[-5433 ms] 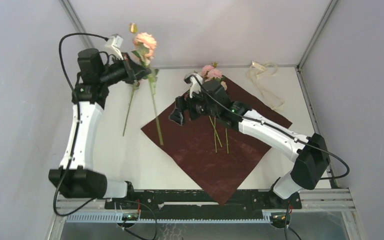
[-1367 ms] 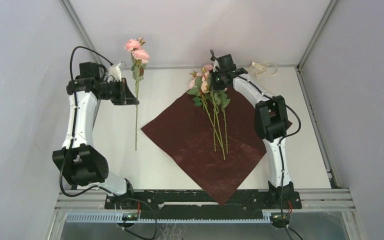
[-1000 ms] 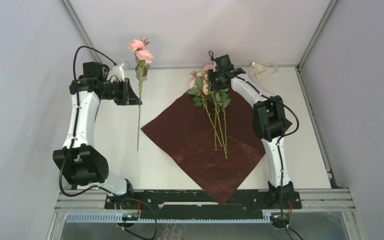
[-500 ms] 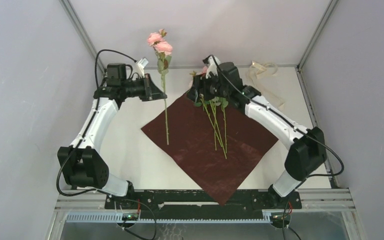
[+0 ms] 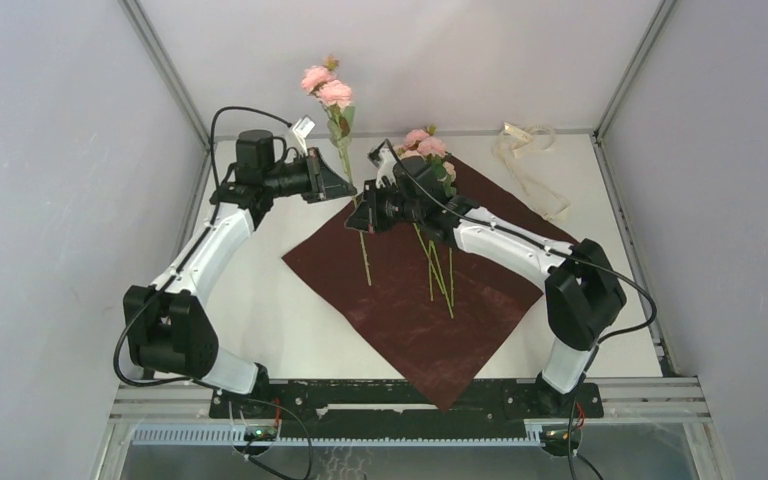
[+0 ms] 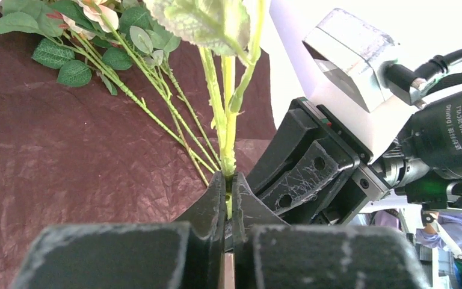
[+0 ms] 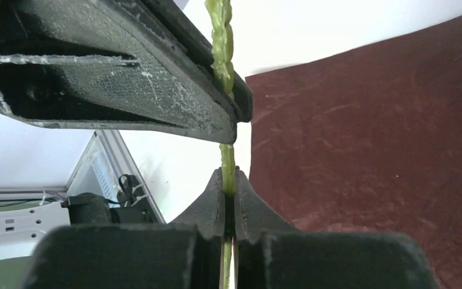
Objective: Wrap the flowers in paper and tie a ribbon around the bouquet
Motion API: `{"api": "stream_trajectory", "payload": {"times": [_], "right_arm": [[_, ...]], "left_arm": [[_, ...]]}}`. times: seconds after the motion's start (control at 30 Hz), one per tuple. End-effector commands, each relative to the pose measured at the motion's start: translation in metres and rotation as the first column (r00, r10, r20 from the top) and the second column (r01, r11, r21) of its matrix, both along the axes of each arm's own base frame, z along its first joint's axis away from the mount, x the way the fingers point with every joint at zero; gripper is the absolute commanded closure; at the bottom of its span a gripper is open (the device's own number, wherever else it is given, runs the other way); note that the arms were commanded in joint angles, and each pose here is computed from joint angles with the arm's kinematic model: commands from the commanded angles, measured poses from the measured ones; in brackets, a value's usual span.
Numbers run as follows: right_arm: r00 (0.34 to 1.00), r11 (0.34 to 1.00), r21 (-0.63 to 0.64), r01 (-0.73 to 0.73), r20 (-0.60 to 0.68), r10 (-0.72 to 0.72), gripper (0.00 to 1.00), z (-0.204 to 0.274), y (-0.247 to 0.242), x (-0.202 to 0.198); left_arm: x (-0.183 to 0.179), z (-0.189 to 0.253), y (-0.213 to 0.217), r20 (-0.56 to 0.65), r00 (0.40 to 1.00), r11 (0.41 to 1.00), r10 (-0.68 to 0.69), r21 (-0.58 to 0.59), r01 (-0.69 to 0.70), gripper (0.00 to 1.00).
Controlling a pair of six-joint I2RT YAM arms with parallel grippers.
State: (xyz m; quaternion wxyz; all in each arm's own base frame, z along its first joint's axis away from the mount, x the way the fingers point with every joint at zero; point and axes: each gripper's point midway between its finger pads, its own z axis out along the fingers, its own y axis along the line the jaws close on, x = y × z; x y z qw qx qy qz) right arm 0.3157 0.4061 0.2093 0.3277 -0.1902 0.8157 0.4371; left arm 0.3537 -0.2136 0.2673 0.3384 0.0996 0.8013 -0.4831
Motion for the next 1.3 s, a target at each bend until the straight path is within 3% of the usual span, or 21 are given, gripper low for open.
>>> {"api": "stream_trajectory", "payload": {"times": [0.0, 0.07, 0.13, 0.23, 0.3, 0.43, 0.63, 0.73, 0.87, 1.03, 1.27], "right_arm": [[0.995, 0.995, -0.021, 0.102, 0.005, -0.102, 1.0, 0.004, -0.014, 0.013], [0.987, 0.983, -0.102, 0.156, -0.023, -0.159, 1.0, -0.016, -0.034, 0.017], [0.969, 0.944, -0.232, 0.234, -0.02, -0.245, 1.0, -0.045, -0.063, 0.023], [0.943, 0.86, -0.415, 0.297, -0.011, -0.332, 1.0, -0.085, -0.104, 0.025], [0.933, 0.807, -0.503, 0.309, -0.005, -0.36, 1.0, -0.105, -0.123, 0.026], [0.922, 0.746, -0.59, 0.309, -0.007, -0.387, 0.97, -0.134, -0.14, 0.029], [0.865, 0.652, -0.656, 0.38, 0.003, -0.501, 0.54, -0.145, -0.174, 0.035], [0.86, 0.622, -0.675, 0.396, 0.036, -0.509, 0.42, -0.134, -0.186, 0.032], [0.869, 0.612, -0.695, 0.378, 0.039, -0.493, 0.39, -0.125, -0.193, 0.022], [0.908, 0.656, -0.677, 0.335, 0.048, -0.415, 0.4, -0.103, -0.181, 0.005], [0.947, 0.773, -0.581, 0.257, -0.008, -0.321, 0.42, -0.088, -0.143, -0.015]], "left_arm": [[0.001, 0.007, 0.002, 0.044, 0.999, 1.0, 0.01, 0.017, -0.011, 0.83], [0.003, -0.012, 0.014, 0.016, 0.999, 0.991, 0.037, 0.127, -0.039, 0.49], [0.007, -0.029, 0.035, -0.009, 0.995, 0.969, 0.095, 0.23, -0.09, 0.33], [0.015, -0.054, 0.071, -0.07, 0.973, 0.942, 0.221, 0.274, -0.194, 0.08], [0.018, -0.073, 0.093, -0.109, 0.948, 0.917, 0.3, 0.308, -0.254, 0.01], [0.011, -0.119, 0.121, -0.193, 0.895, 0.861, 0.402, 0.411, -0.299, 0.0], [-0.014, -0.179, 0.124, -0.386, 0.789, 0.843, 0.479, 0.452, -0.291, 0.0], [-0.02, -0.196, 0.132, -0.424, 0.722, 0.821, 0.547, 0.442, -0.362, 0.0], [-0.028, -0.2, 0.134, -0.401, 0.701, 0.794, 0.59, 0.446, -0.413, 0.0], [-0.043, -0.214, 0.13, -0.405, 0.666, 0.774, 0.626, 0.428, -0.467, 0.08], [-0.058, -0.235, 0.126, -0.445, 0.61, 0.752, 0.656, 0.455, -0.477, 0.08]]}}
